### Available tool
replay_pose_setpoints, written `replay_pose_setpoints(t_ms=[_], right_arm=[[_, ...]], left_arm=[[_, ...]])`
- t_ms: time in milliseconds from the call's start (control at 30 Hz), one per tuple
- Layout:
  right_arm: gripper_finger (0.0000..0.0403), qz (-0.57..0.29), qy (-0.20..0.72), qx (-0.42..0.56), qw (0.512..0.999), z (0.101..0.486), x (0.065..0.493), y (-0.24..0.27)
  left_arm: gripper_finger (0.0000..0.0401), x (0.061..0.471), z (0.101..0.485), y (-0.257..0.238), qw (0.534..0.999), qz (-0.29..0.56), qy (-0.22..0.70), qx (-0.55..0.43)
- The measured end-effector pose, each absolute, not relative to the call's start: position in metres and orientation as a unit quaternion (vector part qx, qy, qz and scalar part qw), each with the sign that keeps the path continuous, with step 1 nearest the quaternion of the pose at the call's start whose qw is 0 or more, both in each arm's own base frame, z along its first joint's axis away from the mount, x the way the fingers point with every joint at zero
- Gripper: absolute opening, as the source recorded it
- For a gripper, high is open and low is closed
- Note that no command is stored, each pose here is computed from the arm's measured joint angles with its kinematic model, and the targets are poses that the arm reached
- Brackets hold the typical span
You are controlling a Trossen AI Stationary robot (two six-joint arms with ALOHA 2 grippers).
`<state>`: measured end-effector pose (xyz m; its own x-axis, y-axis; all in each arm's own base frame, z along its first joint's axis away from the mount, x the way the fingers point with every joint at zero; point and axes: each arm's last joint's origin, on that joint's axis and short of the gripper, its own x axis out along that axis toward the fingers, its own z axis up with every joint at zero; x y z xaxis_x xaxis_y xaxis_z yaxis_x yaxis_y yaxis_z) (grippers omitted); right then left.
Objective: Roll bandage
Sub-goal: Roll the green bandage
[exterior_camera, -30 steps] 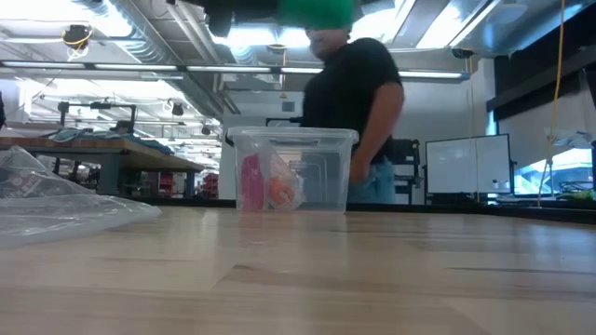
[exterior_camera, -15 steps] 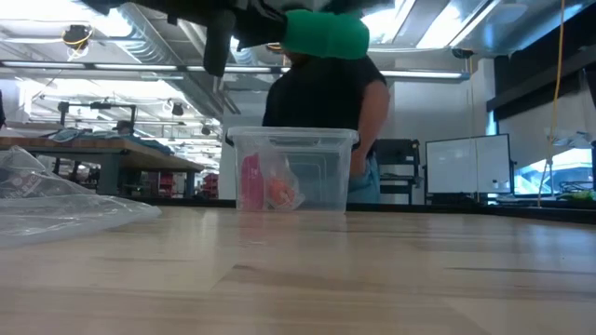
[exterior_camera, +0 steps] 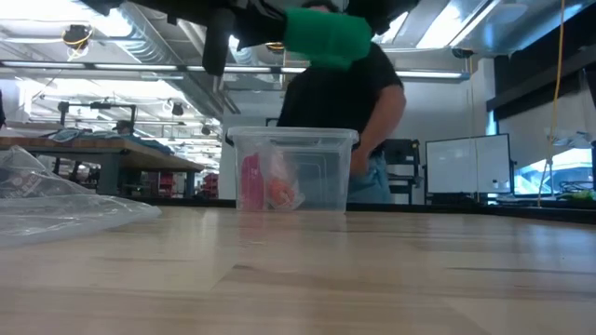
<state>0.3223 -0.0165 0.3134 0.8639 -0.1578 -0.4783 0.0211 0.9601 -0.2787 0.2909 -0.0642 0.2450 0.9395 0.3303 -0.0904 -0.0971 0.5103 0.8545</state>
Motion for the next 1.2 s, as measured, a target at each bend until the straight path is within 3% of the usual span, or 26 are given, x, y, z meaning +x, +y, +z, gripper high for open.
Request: replay_pose_setpoints(t_ms=[167, 300, 667, 967, 1200], right_arm=[[0.0209, -0.059, 0.257, -0.114, 0.958, 0.313, 0.322, -0.017], [0.0232, -0.061, 0.266, -0.104, 0.956, 0.312, 0.321, -0.017], [0.0232, -0.07, 0.287, -0.115, 0.948, 0.31, 0.317, -0.026], [0.0231, -0.046, 0.277, -0.122, 0.952, 0.34, 0.278, -0.021], [0.0231, 0.002, 0.229, -0.093, 0.969, 0.303, 0.254, -0.016]], left_arm=[[0.0008, 0.291, 0.243, -0.064, 0.863, 0.121, 0.13, 0.473], [0.0008, 0.291, 0.244, -0.064, 0.863, 0.123, 0.127, 0.474], [0.0008, 0.29, 0.246, -0.069, 0.865, 0.123, 0.114, 0.473], [0.0008, 0.288, 0.264, -0.078, 0.892, 0.13, 0.07, 0.428], [0.0008, 0.281, 0.282, -0.076, 0.925, 0.143, 0.035, 0.351]])
